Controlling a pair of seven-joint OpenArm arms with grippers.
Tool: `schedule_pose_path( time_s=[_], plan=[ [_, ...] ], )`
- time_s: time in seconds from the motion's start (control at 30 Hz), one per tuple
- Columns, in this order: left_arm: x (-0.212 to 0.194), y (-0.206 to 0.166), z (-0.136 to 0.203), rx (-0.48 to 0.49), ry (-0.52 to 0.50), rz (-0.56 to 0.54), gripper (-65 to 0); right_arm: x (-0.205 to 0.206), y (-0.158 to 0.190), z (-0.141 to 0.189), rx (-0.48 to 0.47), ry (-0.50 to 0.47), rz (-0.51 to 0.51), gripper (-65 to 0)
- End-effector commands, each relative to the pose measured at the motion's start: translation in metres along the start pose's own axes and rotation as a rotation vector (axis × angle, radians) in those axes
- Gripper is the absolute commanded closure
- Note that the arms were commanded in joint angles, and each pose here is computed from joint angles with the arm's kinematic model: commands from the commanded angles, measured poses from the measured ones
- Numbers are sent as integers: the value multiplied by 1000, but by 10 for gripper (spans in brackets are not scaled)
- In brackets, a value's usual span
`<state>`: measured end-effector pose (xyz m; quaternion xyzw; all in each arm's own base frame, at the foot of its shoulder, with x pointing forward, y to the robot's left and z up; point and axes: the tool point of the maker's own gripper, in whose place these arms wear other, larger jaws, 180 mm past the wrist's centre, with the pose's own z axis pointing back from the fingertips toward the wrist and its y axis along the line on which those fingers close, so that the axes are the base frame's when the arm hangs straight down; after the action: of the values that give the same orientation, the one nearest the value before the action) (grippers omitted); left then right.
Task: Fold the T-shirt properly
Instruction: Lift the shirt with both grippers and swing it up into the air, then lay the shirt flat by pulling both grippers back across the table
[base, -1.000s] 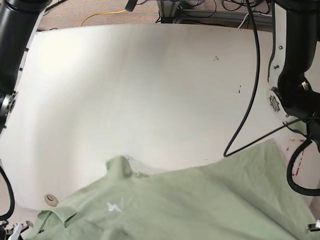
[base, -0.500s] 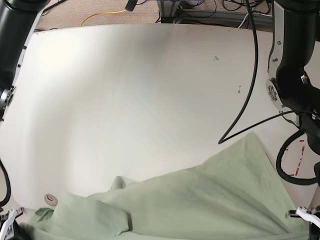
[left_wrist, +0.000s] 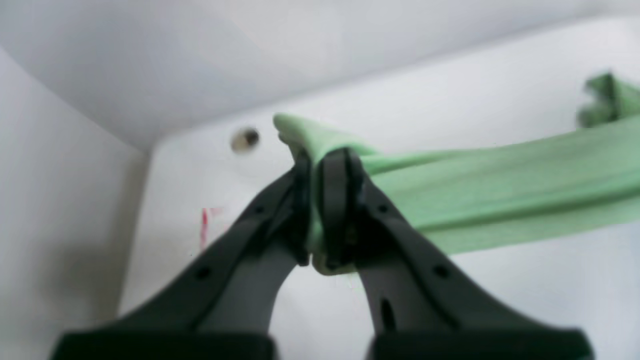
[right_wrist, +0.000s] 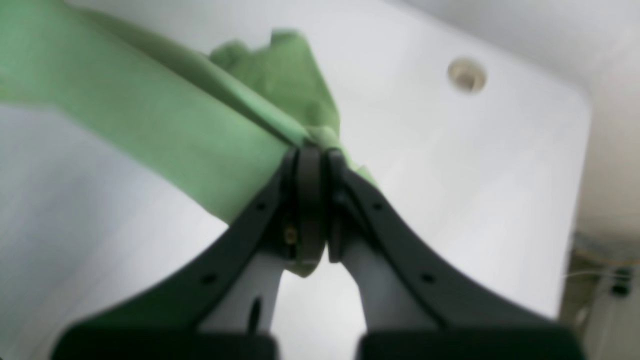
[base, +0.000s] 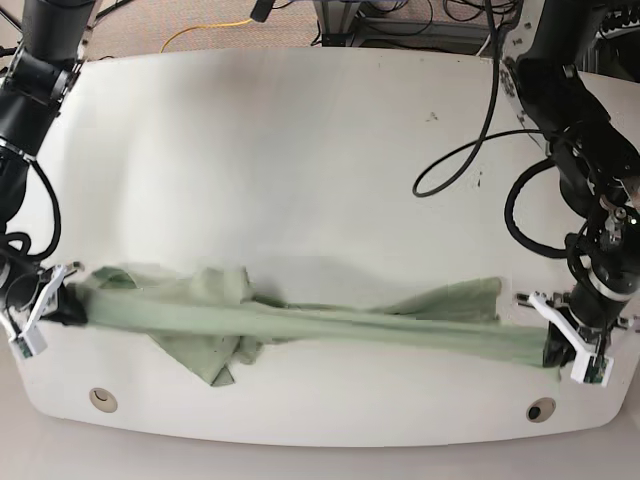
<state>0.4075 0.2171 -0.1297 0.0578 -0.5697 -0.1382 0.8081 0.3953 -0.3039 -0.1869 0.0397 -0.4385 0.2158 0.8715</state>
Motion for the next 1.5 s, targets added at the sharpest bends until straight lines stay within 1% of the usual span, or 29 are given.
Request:
schedule_pose_path(
  time_s=[0.0,0.1,0.23,0.33,0.4,0.47,0.5,0.63,0.7,0.77,0.97,1.27,1.47],
  plan=[
    [-14,-3,3,-2,11,-2,0,-10,5,7,-11,-19,-6,0],
    [-50,-24,6,-76,79,28,0,-41,24,3,14,23,-31,0],
    [-97,-29,21,-123,154,123,0,-78,43,3,35,62,-90,0],
    [-124,-36,32,-148,206,164,0,-97,55,3,51,89,-116,0],
    [-151,-47,42,-178,271,181,0,-117,66,3,70,130,-130,0],
    [-168,-51,51,-189,312,193,0,-130,70,7,71,154,-141,0],
    [-182,-53,59,-194,344,214,0,-141,79,9,81,164,-167,0],
    [-216,-49,85,-180,417,283,0,-163,97,19,114,180,-219,0],
    [-231,-51,98,-183,455,306,0,-176,104,24,122,211,-223,0],
    [-251,-52,118,-181,513,333,0,-196,119,29,146,256,-248,0],
    [-280,-53,150,-171,605,369,0,-229,140,41,148,295,-348,0],
    [-309,-64,182,-187,723,376,0,-235,174,55,178,311,-339,0],
    [-330,-64,212,-201,826,341,0,-239,181,55,184,316,-357,0]
  ],
)
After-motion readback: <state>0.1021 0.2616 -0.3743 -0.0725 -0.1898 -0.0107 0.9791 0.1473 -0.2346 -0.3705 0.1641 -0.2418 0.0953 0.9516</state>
